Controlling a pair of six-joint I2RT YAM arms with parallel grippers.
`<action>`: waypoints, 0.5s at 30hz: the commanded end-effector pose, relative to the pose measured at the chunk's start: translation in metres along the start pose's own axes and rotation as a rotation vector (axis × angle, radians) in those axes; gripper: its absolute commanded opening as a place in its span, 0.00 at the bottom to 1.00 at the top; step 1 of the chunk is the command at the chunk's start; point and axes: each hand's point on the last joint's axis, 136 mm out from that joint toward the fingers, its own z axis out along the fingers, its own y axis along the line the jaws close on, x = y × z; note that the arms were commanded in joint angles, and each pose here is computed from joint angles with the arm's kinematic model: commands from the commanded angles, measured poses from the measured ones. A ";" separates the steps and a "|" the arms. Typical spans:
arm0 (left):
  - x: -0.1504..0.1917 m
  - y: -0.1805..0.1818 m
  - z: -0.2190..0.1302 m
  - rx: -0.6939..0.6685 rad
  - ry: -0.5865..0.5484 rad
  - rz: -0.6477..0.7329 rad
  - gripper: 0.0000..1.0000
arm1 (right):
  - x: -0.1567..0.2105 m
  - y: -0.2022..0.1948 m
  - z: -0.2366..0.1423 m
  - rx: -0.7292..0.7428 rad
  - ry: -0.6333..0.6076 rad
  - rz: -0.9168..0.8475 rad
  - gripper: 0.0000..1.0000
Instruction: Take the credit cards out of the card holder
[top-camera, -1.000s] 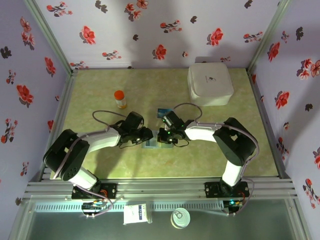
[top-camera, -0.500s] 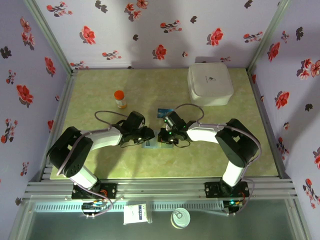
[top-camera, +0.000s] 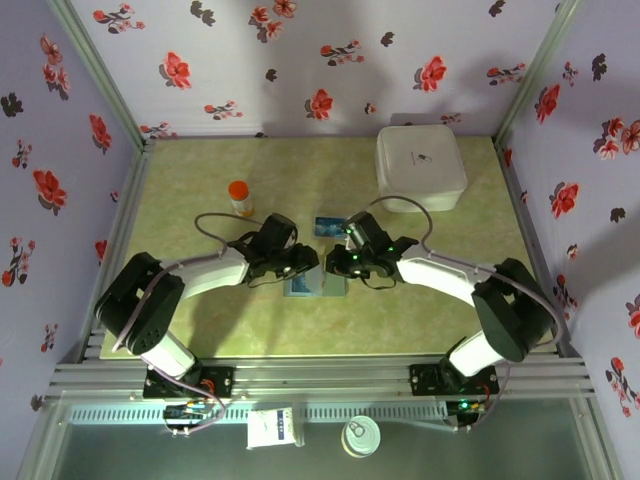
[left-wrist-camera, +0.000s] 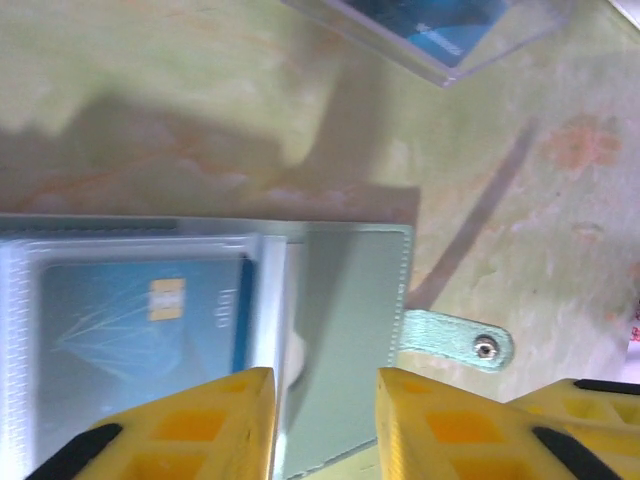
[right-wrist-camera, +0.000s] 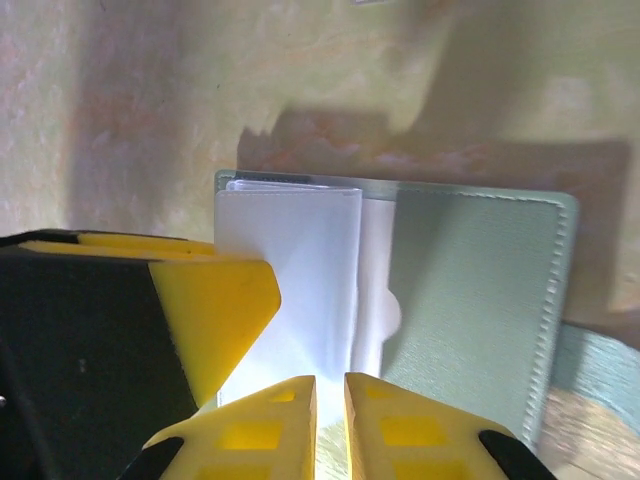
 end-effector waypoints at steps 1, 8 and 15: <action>0.004 -0.008 0.010 -0.017 0.029 0.009 0.39 | 0.005 -0.019 -0.014 0.056 -0.015 -0.008 0.16; 0.011 -0.022 0.031 -0.031 0.070 0.031 0.46 | 0.002 -0.032 -0.033 0.075 -0.062 -0.002 0.19; 0.017 -0.023 0.045 -0.045 0.096 0.031 0.48 | -0.002 -0.038 -0.045 0.098 -0.091 -0.011 0.21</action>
